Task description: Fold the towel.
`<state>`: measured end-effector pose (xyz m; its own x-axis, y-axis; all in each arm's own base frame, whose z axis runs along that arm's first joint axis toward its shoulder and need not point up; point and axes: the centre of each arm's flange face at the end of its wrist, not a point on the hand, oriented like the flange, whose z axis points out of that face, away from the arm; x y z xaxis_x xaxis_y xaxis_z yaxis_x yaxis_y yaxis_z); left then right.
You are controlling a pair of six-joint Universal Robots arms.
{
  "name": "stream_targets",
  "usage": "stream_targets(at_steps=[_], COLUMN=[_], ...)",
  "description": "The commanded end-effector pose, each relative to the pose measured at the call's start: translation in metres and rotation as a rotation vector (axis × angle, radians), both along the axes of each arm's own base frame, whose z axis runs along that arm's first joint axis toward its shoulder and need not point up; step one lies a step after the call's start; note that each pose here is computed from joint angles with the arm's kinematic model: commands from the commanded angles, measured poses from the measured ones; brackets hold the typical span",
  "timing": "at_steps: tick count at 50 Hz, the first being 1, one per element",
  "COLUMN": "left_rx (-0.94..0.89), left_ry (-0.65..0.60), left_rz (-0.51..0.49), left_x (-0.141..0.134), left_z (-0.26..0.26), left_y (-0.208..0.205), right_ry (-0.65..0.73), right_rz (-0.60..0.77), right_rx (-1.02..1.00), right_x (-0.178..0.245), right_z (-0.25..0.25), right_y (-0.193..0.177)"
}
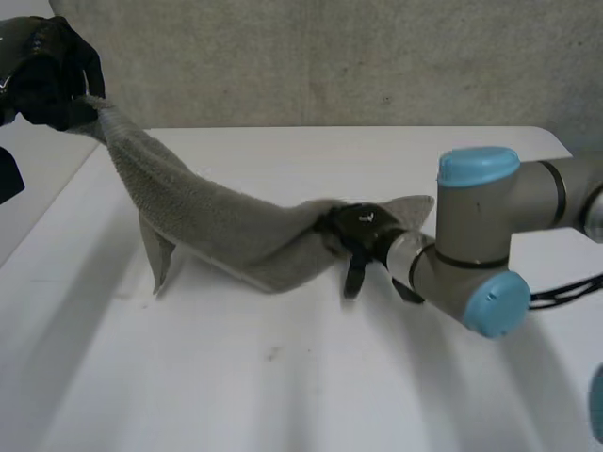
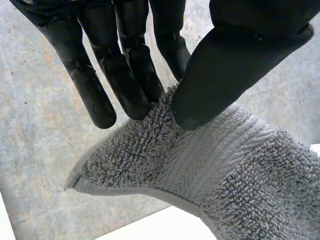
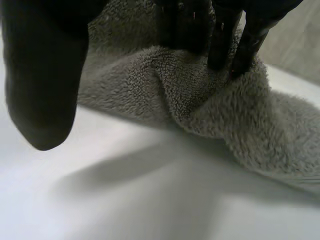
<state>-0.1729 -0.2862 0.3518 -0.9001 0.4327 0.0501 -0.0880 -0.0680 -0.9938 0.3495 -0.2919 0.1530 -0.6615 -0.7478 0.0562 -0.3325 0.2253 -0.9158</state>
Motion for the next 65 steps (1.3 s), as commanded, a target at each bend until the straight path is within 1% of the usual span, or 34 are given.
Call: stream_targets(at_steps=[1, 6, 8, 19, 29, 46, 51, 53, 54, 56, 57, 58, 59, 61, 62, 64, 65], left_rx=[0.032, 0.058, 0.077, 0.111, 0.117, 0.116, 0.12, 0.122, 0.12, 0.117, 0.114, 0.114, 0.113, 0.109, 0.109, 0.109, 0.111], left_ry=[-0.001, -0.001, -0.002, -0.007, -0.007, -0.007, -0.007, -0.007, -0.009, -0.009, -0.01, -0.01, -0.009, -0.008, -0.007, -0.004, -0.004], left_rz=[0.002, 0.004, 0.005, 0.007, 0.007, 0.007, 0.01, 0.009, 0.009, 0.009, 0.009, 0.009, 0.01, 0.015, 0.016, 0.016, 0.016], left_x=[0.001, 0.001, 0.001, 0.001, 0.001, 0.001, 0.002, 0.001, 0.001, 0.001, 0.001, 0.001, 0.002, 0.002, 0.002, 0.002, 0.002], left_z=[-0.01, -0.018, -0.024, -0.041, -0.045, -0.044, -0.045, -0.046, -0.045, -0.044, -0.044, -0.044, -0.043, -0.042, -0.041, -0.041, -0.041], left_y=[-0.006, -0.011, -0.015, -0.028, -0.03, -0.03, -0.03, -0.03, -0.029, -0.029, -0.029, -0.029, -0.029, -0.029, -0.028, -0.027, -0.026], right_ry=[0.002, -0.001, -0.012, -0.039, -0.031, -0.036, -0.052, -0.088, -0.088, -0.124, -0.124, -0.144, -0.145, -0.175, -0.175, -0.177, -0.177], right_rz=[0.009, 0.029, 0.021, 0.017, 0.031, 0.042, 0.032, 0.031, 0.031, 0.024, 0.024, 0.02, 0.02, 0.018, 0.018, 0.014, 0.014], right_rx=[-0.01, -0.023, -0.047, -0.095, -0.076, -0.075, -0.108, -0.158, -0.158, -0.212, -0.212, -0.24, -0.24, -0.288, -0.288, -0.307, -0.307], right_x=[0.018, 0.035, 0.041, 0.049, 0.05, 0.051, 0.053, 0.054, 0.054, 0.051, 0.051, 0.049, 0.049, 0.042, 0.042, 0.029, 0.029], right_z=[-0.008, -0.018, -0.022, -0.031, -0.045, -0.044, -0.028, 0.001, 0.001, 0.035, 0.035, 0.053, 0.053, 0.089, 0.089, 0.123, 0.123], right_y=[-0.018, -0.025, -0.034, -0.049, -0.049, -0.048, -0.049, -0.05, -0.05, -0.051, -0.051, -0.051, -0.051, -0.048, -0.048, -0.04, -0.04])
